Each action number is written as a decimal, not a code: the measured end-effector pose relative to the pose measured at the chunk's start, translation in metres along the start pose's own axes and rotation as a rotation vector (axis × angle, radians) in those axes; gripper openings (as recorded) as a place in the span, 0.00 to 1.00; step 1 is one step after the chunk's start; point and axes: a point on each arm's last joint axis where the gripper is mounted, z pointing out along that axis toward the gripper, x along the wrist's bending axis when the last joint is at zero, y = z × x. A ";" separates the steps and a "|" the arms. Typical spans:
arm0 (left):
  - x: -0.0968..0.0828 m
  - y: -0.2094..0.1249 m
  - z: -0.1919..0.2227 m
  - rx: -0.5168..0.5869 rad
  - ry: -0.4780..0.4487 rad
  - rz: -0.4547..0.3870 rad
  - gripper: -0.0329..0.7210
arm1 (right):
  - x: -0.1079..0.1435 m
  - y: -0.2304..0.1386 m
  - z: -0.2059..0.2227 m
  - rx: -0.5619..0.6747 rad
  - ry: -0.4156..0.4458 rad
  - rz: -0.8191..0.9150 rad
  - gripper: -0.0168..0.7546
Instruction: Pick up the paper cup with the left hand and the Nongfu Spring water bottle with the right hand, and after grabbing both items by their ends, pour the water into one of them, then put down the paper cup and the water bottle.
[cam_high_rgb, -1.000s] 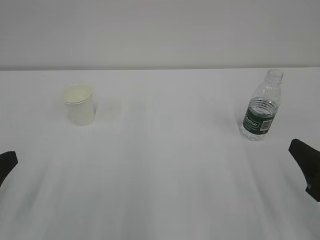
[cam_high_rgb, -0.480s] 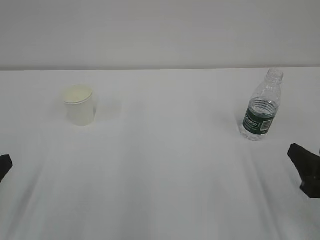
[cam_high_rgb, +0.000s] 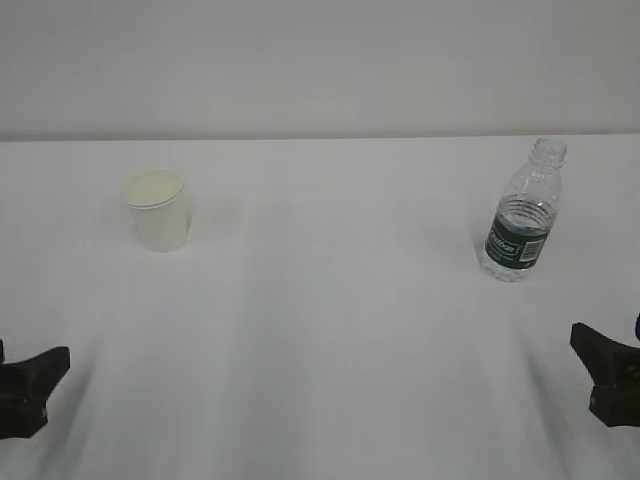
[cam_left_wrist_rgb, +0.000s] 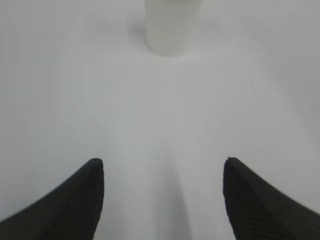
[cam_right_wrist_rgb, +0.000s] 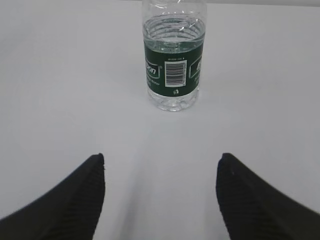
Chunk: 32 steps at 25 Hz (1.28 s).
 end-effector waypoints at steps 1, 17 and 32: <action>0.000 -0.004 0.002 0.026 -0.002 0.004 0.75 | 0.000 0.000 0.000 0.000 0.000 -0.004 0.70; 0.004 -0.004 0.006 0.021 0.050 -0.021 0.76 | 0.002 0.000 0.005 0.003 0.031 -0.012 0.79; -0.007 0.023 0.035 -0.101 -0.013 -0.016 0.76 | -0.002 0.005 0.017 -0.015 -0.006 -0.004 0.79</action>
